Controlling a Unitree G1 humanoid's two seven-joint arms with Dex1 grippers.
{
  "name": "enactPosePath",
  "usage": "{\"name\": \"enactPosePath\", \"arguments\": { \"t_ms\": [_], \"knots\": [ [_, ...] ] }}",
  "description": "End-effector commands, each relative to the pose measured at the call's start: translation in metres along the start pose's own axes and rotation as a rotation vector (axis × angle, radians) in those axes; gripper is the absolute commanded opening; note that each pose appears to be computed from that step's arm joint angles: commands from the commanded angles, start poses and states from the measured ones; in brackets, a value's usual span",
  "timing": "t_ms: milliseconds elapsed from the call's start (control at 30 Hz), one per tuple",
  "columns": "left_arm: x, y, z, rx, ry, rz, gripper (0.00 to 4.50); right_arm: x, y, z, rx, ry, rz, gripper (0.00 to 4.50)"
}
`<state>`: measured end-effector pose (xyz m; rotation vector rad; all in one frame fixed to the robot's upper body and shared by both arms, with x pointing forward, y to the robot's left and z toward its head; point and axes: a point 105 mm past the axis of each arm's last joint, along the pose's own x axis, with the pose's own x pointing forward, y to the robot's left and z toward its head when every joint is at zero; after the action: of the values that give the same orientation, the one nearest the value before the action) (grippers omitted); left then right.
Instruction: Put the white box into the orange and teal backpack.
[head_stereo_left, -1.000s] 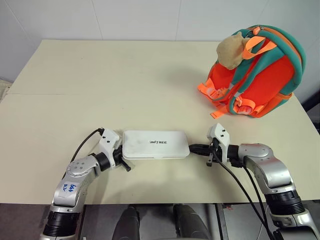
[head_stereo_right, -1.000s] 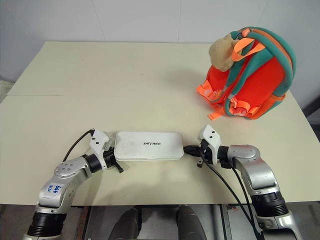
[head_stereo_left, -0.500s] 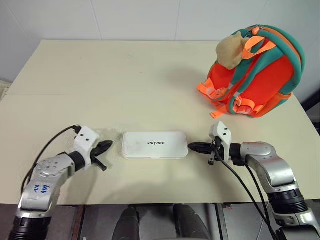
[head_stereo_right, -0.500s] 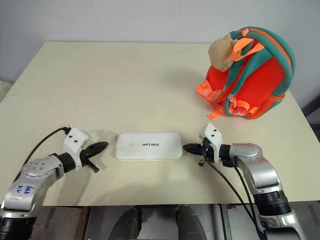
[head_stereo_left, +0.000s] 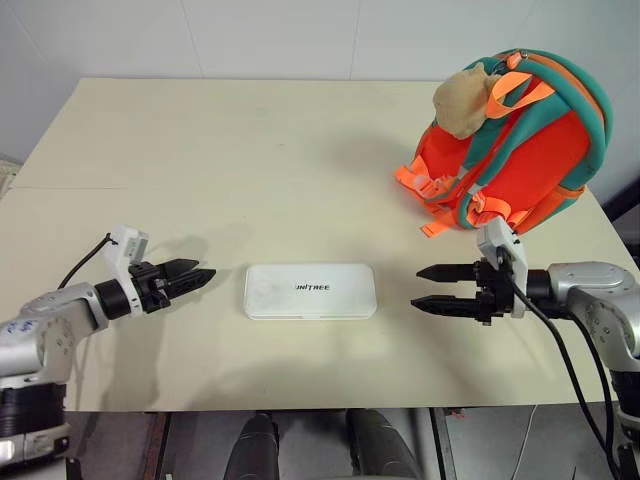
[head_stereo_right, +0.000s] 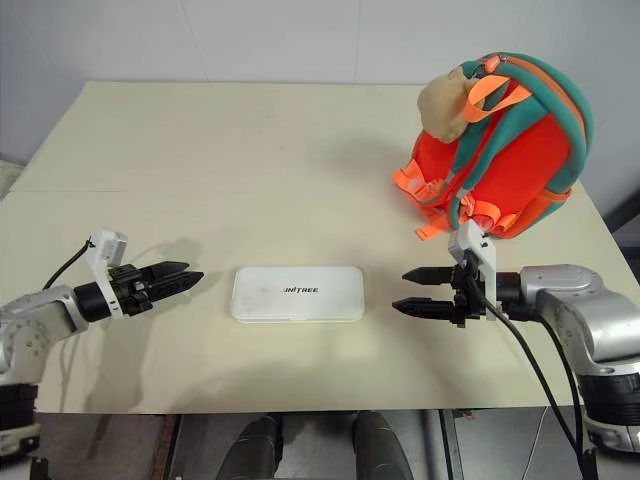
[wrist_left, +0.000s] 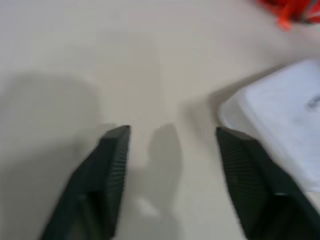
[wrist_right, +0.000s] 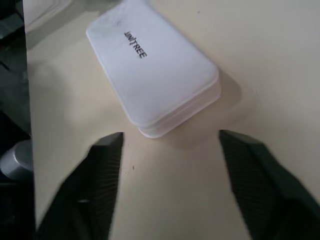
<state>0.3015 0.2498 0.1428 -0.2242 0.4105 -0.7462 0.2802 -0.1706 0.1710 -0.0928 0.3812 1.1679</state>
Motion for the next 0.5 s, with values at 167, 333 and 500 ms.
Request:
{"name": "enactPosePath", "arguments": {
  "t_ms": [167,333,500],
  "knots": [
    [0.0,-0.011,0.006,-0.205,0.125,-0.156,4.46,0.009,0.006,0.022,0.011,-0.028,-0.01,4.5],
    [0.012,-0.024,-0.008,-0.229,0.249,-0.217,4.46,0.021,0.011,0.015,0.032,0.027,0.012,4.5],
    [0.024,-0.032,-0.016,-0.227,0.313,-0.249,4.46,0.032,0.022,0.009,0.06,0.048,0.056,4.5]
  ]
}}
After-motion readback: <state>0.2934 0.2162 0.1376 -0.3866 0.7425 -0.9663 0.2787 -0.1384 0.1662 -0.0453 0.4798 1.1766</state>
